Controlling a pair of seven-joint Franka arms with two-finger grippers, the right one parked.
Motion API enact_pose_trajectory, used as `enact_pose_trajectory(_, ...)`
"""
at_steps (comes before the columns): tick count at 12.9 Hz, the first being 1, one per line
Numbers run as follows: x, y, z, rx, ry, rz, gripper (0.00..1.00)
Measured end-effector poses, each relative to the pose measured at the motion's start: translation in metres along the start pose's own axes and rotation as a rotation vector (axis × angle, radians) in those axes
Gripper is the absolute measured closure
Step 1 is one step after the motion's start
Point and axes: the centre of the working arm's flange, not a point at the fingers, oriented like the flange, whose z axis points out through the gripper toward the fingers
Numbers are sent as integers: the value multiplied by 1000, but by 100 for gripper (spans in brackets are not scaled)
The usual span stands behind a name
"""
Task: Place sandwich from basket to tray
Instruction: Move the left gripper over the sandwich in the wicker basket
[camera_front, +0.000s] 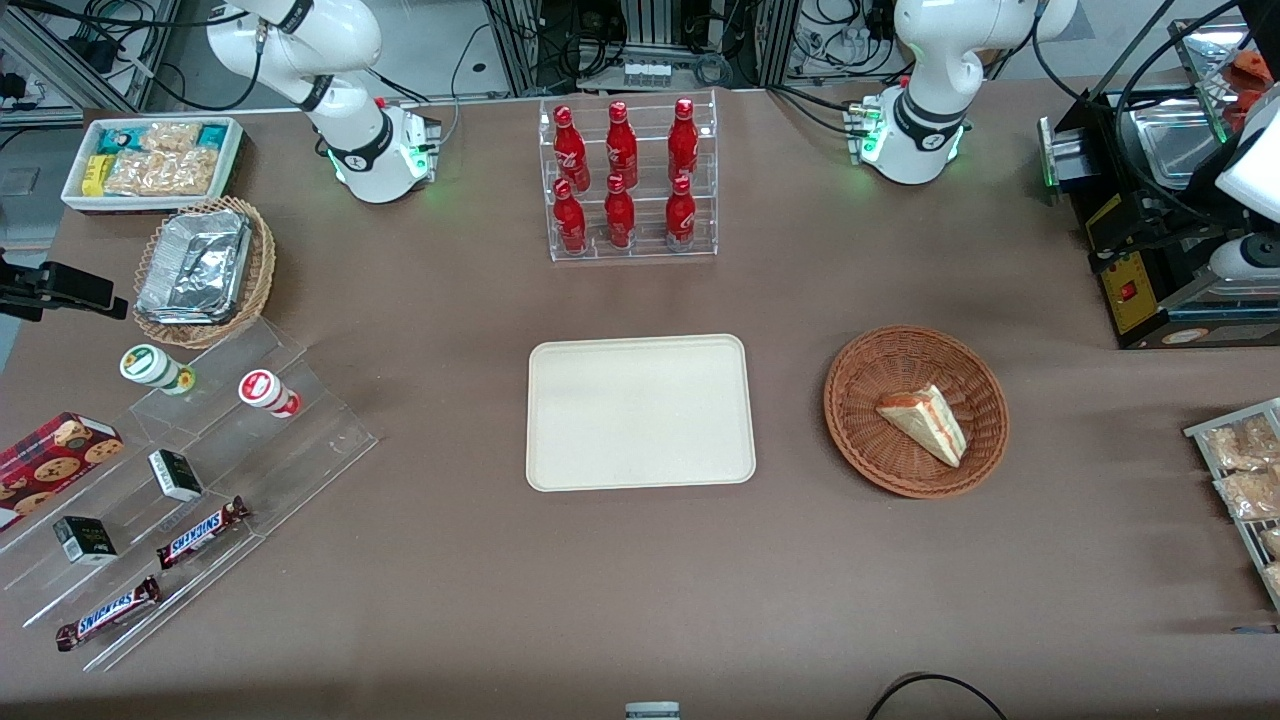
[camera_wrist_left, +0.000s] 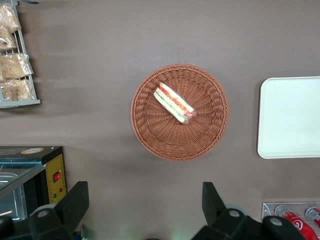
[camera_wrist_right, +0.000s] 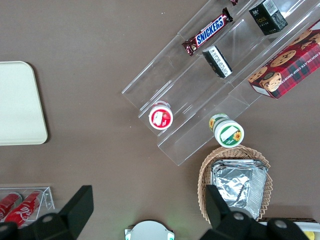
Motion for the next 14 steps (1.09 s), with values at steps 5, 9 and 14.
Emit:
enact_pose_trajectory(5,8,3,19,1,-21,7,0)
enact_pose_trajectory(9,42,6,102,-3,-16,-13,0)
enact_pose_trajectory(14,45,14,208,-12,19,-280,0)
